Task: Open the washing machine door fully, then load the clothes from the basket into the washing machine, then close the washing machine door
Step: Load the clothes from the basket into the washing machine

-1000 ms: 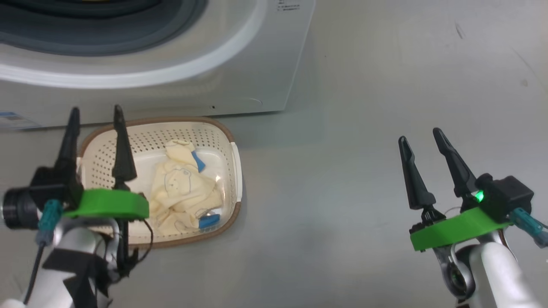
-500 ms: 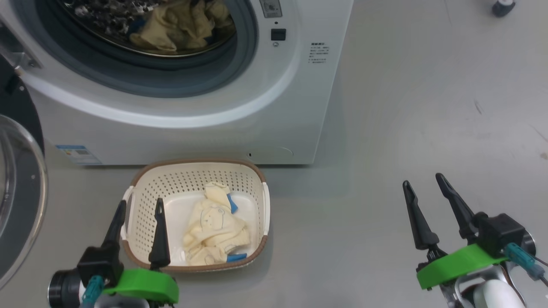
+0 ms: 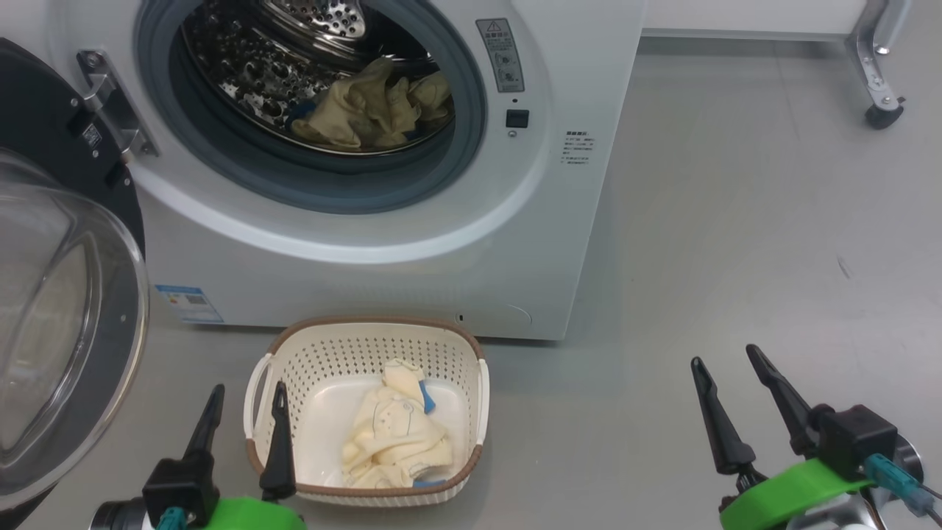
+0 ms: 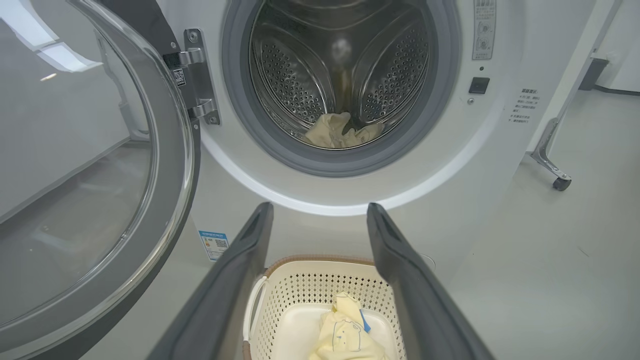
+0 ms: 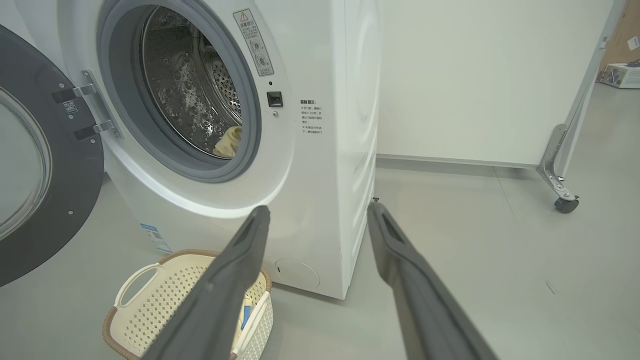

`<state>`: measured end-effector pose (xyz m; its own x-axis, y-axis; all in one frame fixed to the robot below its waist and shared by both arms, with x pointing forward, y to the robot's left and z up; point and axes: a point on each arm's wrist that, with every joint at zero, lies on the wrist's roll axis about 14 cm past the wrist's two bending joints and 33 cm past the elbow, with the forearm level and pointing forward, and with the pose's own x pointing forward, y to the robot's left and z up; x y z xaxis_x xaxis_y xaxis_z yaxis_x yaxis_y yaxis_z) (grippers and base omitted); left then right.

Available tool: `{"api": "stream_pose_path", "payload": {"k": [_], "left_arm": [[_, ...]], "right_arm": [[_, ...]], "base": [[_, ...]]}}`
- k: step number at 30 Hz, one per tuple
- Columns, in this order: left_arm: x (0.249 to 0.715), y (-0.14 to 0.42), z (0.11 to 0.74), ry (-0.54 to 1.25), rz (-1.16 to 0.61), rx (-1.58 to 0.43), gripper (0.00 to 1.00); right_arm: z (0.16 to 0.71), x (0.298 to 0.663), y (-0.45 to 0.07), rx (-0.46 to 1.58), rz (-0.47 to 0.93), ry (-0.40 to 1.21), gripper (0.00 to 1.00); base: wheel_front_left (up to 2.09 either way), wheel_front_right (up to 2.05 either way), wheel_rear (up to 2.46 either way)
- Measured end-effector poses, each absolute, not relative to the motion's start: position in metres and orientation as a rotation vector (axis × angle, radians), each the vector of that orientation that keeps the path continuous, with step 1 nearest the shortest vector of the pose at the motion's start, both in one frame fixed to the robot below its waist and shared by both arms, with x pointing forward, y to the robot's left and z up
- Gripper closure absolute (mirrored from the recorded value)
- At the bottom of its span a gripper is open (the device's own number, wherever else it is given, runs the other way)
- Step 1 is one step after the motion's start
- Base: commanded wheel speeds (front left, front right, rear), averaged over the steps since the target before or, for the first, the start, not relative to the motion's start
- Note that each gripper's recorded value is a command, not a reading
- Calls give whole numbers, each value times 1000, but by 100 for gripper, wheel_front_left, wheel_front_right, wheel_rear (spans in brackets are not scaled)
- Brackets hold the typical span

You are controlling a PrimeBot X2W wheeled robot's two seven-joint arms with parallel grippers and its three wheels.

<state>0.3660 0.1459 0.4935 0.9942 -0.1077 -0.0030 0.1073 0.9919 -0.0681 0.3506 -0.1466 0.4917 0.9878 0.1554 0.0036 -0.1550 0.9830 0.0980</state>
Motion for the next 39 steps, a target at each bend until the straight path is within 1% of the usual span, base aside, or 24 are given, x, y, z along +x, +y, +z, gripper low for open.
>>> {"api": "stream_pose_path", "payload": {"k": [10, 39], "left_arm": [[365, 141, 499, -5, -129, -63, 0], [368, 133, 491, 20, -153, -66, 0]], "right_arm": [[493, 341, -155, 99, 131, 5, 0], [486, 343, -157, 101, 122, 28, 0]], "base": [[0, 0, 0], [0, 0, 0]]}}
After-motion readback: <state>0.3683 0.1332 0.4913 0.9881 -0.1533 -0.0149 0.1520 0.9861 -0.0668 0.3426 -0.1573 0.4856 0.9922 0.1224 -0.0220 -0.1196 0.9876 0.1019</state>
